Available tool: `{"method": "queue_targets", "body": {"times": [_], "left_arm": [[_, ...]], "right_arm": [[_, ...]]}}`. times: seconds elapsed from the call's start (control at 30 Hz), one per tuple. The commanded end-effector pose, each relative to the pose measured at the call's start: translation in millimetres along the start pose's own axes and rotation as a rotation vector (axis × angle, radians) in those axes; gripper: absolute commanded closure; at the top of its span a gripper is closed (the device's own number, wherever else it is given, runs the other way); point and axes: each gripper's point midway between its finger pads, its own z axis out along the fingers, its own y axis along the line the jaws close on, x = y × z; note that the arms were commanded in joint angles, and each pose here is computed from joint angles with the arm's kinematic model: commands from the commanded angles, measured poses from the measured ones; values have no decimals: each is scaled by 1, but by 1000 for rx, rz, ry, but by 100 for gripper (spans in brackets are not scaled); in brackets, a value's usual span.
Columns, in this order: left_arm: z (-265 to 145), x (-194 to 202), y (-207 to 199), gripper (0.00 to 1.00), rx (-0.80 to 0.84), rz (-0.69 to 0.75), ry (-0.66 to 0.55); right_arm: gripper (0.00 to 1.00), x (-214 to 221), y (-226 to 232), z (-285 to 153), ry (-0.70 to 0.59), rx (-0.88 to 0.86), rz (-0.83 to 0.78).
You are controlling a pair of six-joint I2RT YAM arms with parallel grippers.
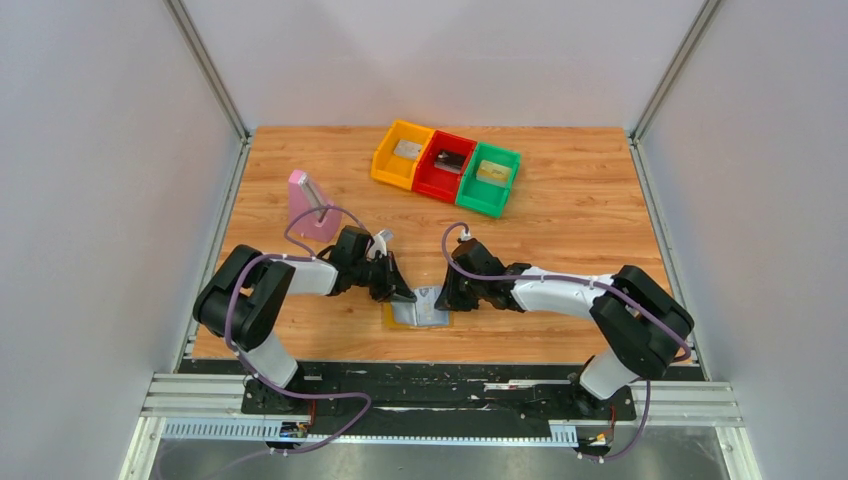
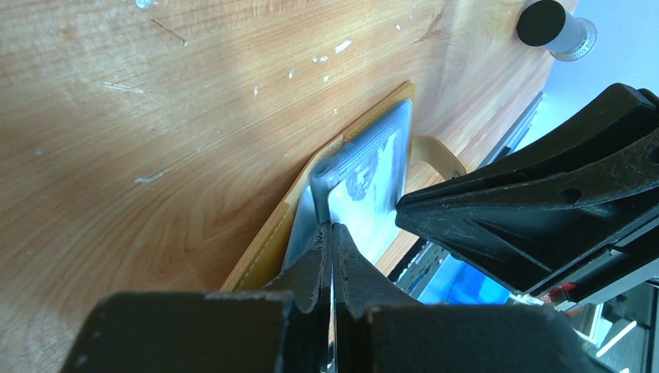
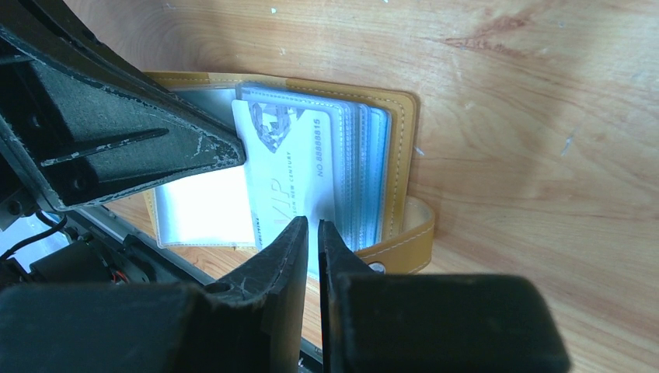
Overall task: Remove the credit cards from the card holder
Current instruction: Open the card holder at the center of the board, then remove the credit card from the card holder.
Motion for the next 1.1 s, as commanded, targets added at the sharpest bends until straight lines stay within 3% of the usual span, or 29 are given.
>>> {"method": "queue_targets", "body": {"times": [0.0,0.33,0.5,0.77,1.0,1.07], "left_arm": [[-3,-6,-8,100,11,30,-14],[-4,-7,-12,57,29,55,-27],[-1,0,-3,54,21,43,-17],[6,6,3,68,25,28,5],[5,4,6,98,-3,44,9],[4,2,8,100,-27,49,8]], "right_arm": [[87,-1,-7,-8,-8,26,-23],[86,-12,21,-10,-12,-57,-80],[86,-20,30,-5,-21,-67,-99],[87,-19,16,10,-10,-8,-81],[87,-6,-11,15,9,57,-47],[87,-5,-17,14,7,69,-36]]}}
